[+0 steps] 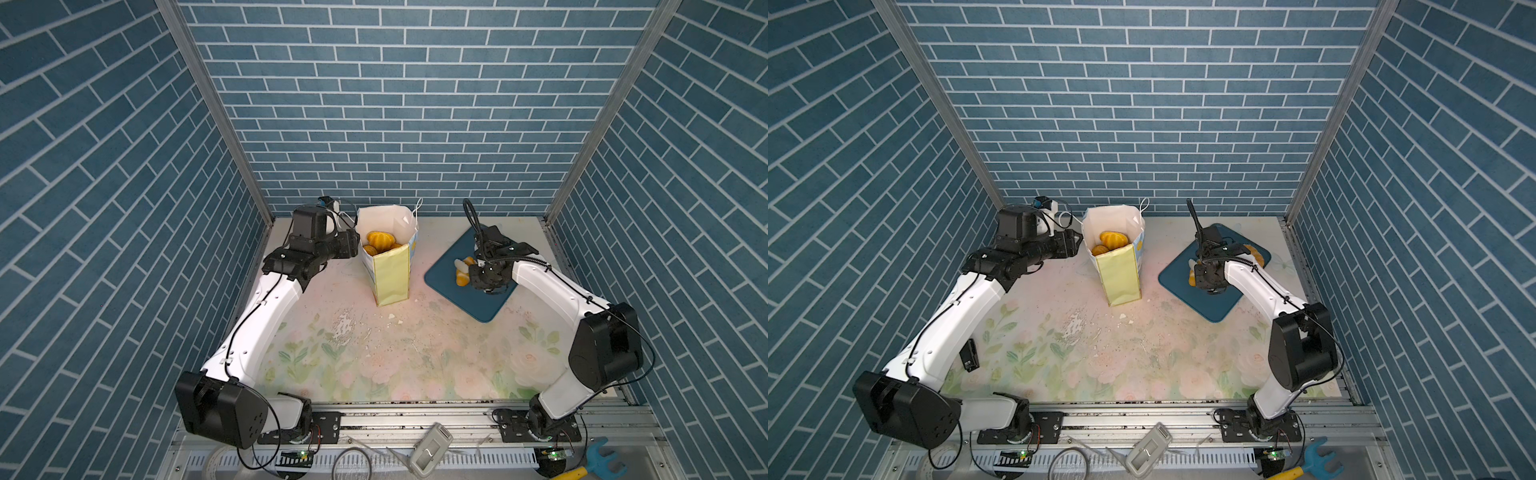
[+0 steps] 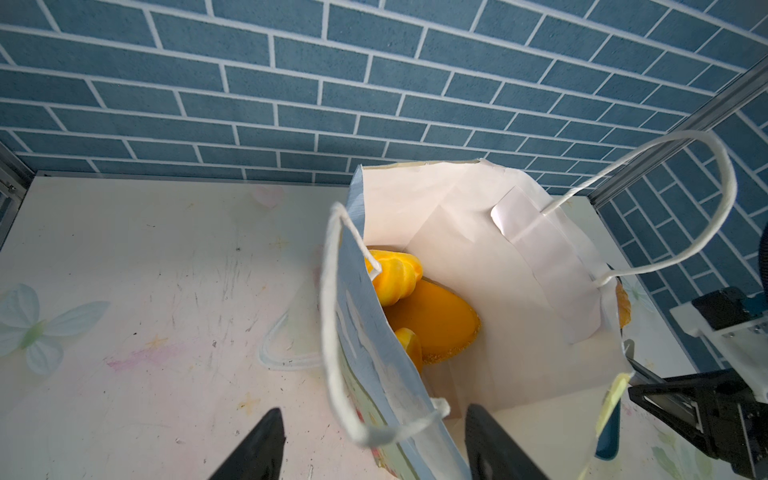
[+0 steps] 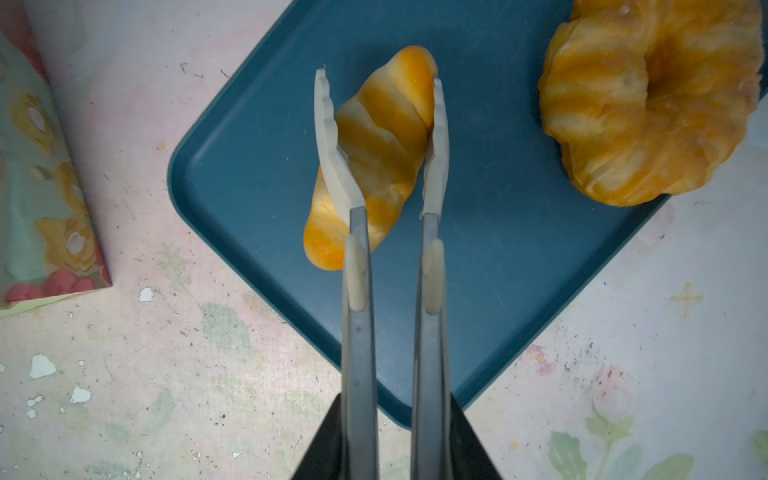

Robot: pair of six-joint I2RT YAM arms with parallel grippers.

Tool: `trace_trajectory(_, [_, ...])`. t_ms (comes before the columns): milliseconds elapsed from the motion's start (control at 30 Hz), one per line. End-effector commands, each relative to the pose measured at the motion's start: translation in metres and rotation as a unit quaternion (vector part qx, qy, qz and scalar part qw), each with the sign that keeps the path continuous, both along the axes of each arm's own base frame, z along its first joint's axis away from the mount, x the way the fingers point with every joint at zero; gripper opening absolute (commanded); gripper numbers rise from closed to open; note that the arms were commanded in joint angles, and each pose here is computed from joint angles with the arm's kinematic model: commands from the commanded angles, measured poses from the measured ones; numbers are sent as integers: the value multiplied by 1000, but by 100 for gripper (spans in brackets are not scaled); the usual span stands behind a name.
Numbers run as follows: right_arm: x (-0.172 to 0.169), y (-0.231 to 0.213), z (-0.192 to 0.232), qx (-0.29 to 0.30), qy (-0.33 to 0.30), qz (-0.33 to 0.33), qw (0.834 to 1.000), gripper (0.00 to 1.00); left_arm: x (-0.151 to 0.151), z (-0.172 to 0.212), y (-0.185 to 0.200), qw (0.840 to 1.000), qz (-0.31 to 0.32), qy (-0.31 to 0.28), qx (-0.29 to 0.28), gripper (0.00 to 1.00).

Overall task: Place the fake bread into the paper bag
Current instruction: 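Lift the crescent bun with the right tongs and carry it over the bag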

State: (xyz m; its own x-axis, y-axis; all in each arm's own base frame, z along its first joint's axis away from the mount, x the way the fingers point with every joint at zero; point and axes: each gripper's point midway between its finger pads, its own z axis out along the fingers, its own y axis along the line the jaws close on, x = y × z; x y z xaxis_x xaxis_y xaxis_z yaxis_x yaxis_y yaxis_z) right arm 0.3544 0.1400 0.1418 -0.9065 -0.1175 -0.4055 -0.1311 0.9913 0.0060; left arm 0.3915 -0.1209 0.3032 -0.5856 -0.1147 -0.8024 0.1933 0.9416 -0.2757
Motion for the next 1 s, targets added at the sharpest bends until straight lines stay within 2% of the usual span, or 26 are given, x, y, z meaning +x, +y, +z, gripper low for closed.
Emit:
trace_trajectory(0, [-1,-7,26,-6,-36,8,999,26,-3,7,1,1000,1,-13,-5,70])
trace_trajectory(300, [-9,-16,66,-11,-92,25,995,25,-7,8,1,1000,-1,-17,-6,70])
trace_trajectory(500, [-13,-15,111,4,-153,51,987,25,-9,10,2,1000,-1,-20,-7,71])
trace_trajectory(767, [-11,-4,184,31,-250,97,963,25,-8,11,2,1000,1,-22,-6,70])
trace_trajectory(967, [-6,14,232,51,-300,137,943,25,-8,12,4,1000,4,-24,-5,71])
